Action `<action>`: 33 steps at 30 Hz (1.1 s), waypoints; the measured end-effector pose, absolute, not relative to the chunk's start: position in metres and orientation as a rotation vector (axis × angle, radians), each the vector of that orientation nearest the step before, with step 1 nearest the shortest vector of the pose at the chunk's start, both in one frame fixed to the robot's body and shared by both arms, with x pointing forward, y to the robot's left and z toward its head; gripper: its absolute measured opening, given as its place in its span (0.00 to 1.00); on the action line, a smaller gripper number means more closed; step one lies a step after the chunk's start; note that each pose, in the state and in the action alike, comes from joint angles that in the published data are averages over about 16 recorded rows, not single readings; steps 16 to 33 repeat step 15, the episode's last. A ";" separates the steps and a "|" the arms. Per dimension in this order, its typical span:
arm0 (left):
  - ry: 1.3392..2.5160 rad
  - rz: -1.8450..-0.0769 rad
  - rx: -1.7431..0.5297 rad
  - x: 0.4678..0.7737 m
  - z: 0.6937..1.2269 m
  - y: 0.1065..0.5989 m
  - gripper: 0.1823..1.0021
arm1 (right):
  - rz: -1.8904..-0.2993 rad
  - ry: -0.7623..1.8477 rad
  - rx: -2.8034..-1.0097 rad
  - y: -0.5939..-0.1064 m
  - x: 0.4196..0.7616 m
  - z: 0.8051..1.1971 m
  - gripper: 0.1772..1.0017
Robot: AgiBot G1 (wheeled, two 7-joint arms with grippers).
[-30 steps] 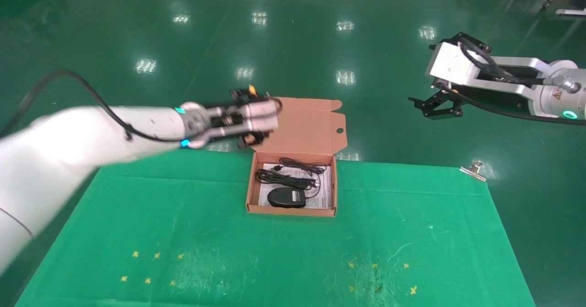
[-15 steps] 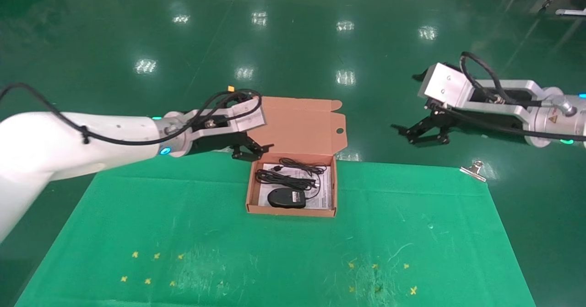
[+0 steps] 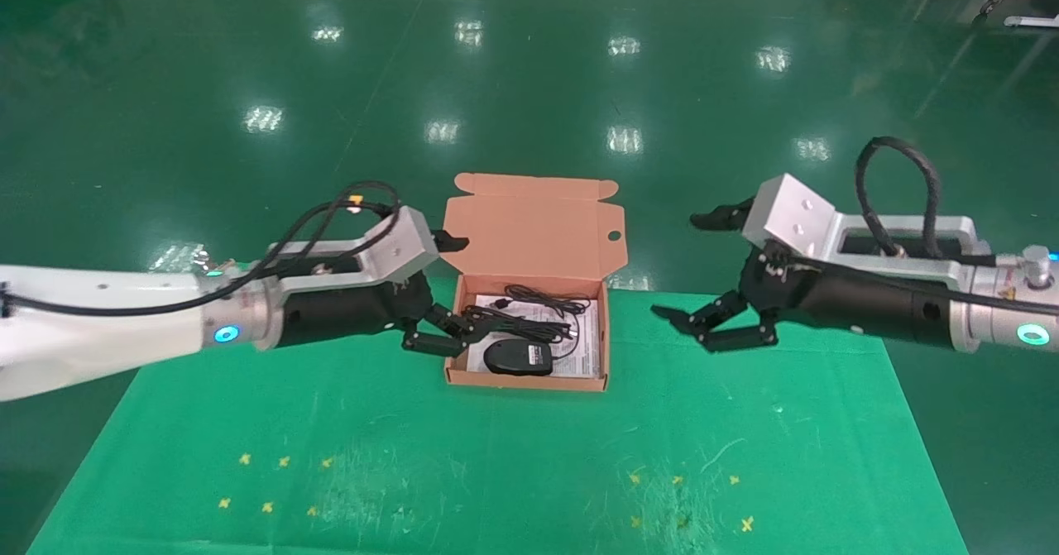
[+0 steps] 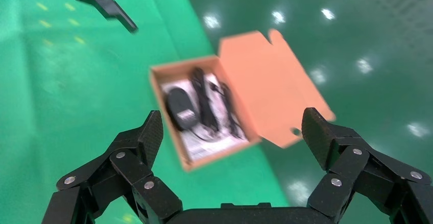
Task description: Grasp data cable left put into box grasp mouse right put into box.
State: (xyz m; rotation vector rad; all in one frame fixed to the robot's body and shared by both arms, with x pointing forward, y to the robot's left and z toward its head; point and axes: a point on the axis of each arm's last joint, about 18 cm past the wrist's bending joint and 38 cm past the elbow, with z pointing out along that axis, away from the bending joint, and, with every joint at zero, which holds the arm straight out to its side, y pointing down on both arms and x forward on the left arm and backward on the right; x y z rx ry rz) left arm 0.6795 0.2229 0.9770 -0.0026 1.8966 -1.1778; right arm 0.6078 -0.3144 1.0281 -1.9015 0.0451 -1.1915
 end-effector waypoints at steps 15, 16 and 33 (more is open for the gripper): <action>1.907 -1.457 0.013 0.620 0.976 0.250 1.00 | -0.928 -0.014 -1.819 -0.303 0.569 1.007 1.00; 1.907 -1.457 0.013 0.620 0.976 0.250 1.00 | -0.928 -0.014 -1.819 -0.303 0.569 1.007 1.00; 1.907 -1.457 0.013 0.620 0.976 0.250 1.00 | -0.928 -0.014 -1.819 -0.303 0.569 1.007 1.00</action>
